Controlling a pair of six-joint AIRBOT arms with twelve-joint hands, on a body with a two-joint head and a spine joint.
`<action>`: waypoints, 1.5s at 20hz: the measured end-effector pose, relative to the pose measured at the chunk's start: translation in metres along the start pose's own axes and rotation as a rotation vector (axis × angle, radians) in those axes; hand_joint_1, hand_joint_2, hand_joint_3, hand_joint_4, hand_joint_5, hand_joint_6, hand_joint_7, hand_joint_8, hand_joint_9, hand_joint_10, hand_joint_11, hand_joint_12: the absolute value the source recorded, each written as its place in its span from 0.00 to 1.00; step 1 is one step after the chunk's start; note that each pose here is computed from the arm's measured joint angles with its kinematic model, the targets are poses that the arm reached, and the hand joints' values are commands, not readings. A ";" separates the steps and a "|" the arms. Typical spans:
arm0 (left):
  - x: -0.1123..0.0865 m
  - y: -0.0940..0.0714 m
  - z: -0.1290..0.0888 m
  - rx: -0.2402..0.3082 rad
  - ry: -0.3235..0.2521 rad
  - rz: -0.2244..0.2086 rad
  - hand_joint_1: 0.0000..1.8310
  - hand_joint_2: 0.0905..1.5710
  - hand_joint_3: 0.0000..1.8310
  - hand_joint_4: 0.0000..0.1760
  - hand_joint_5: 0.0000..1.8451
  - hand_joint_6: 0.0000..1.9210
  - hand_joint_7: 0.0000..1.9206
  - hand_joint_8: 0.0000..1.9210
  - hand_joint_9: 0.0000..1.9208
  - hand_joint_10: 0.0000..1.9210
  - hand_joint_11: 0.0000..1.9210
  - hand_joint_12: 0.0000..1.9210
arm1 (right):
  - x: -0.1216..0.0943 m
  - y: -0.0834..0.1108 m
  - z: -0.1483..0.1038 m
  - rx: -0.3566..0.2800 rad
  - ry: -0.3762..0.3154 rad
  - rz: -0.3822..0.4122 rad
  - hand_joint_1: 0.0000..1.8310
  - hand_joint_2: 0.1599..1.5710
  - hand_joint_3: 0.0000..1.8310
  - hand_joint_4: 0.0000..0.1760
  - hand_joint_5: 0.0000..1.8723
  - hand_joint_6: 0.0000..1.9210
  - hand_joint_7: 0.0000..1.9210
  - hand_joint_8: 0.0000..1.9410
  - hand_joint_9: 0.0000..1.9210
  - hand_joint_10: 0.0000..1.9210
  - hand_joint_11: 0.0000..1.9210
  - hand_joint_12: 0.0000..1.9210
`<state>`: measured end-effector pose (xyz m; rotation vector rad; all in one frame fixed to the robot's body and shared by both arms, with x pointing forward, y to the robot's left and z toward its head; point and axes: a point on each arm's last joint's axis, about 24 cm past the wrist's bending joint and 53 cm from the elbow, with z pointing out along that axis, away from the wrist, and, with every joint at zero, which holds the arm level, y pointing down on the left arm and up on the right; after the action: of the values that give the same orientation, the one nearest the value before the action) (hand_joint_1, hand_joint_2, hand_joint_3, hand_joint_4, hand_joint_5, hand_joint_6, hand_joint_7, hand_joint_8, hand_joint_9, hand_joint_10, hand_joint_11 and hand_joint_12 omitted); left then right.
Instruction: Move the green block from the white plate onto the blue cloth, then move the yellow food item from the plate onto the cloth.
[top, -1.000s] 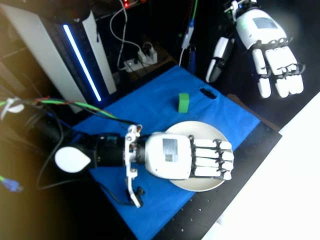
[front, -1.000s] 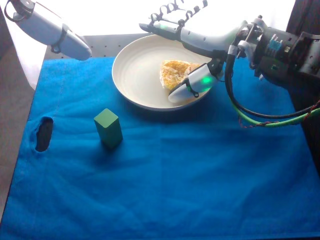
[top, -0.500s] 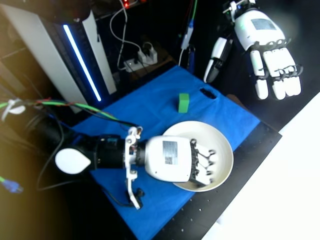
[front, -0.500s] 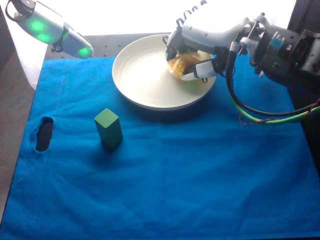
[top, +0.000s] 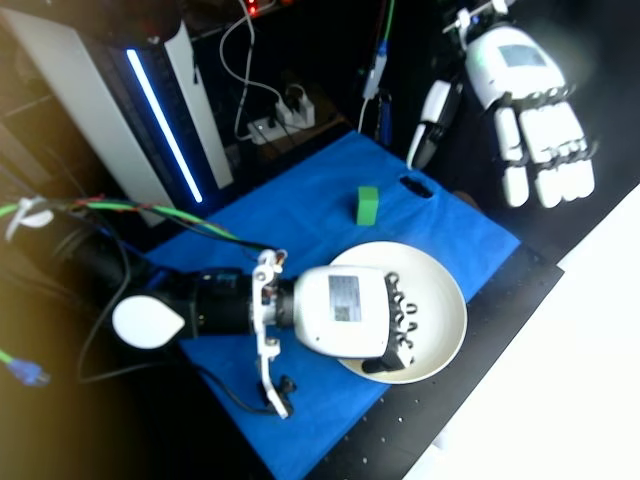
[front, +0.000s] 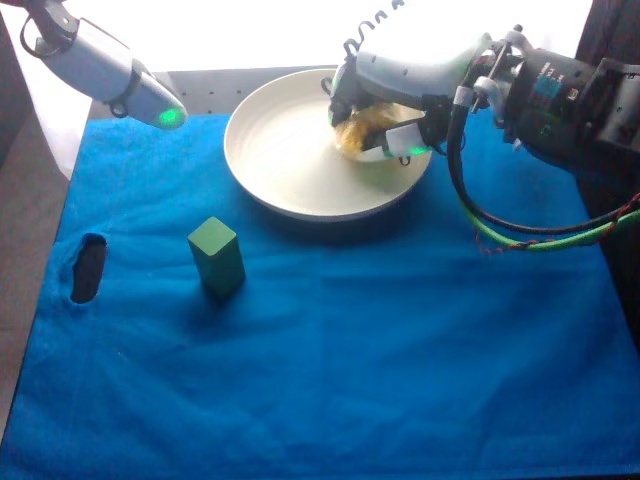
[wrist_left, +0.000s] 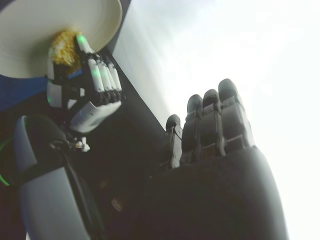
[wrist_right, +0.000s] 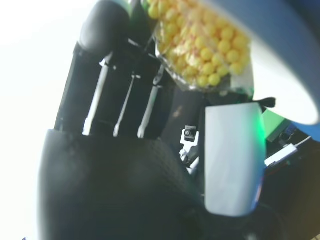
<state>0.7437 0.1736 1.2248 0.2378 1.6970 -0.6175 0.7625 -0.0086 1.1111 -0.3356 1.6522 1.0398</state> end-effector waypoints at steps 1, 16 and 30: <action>0.001 0.001 0.001 -0.001 0.003 -0.001 0.46 0.48 0.01 1.00 0.00 0.00 0.05 0.00 0.03 0.01 0.03 0.08 | -0.005 0.009 -0.001 -0.027 -0.007 0.001 0.70 0.63 0.00 0.00 0.57 0.29 0.62 0.43 0.65 0.41 0.55 0.78; 0.021 0.016 -0.004 -0.036 0.037 -0.067 0.42 0.43 0.00 1.00 0.00 0.00 0.06 0.00 0.04 0.00 0.02 0.07 | -0.093 0.118 -0.092 -0.352 -0.138 -0.001 0.70 0.64 0.00 0.00 0.58 0.29 0.60 0.50 0.63 0.60 0.56 0.83; 0.016 0.022 -0.007 -0.043 0.020 -0.088 0.42 0.40 0.00 1.00 0.00 0.00 0.08 0.00 0.05 0.00 0.01 0.04 | 0.009 0.112 -0.114 -0.333 0.092 0.021 0.70 0.63 0.00 0.00 0.58 0.31 0.62 0.44 0.59 0.50 0.49 0.76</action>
<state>0.7446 0.1930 1.2048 0.1396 1.7457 -0.6442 0.6106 -0.0291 1.1553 -0.5934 1.5635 1.3348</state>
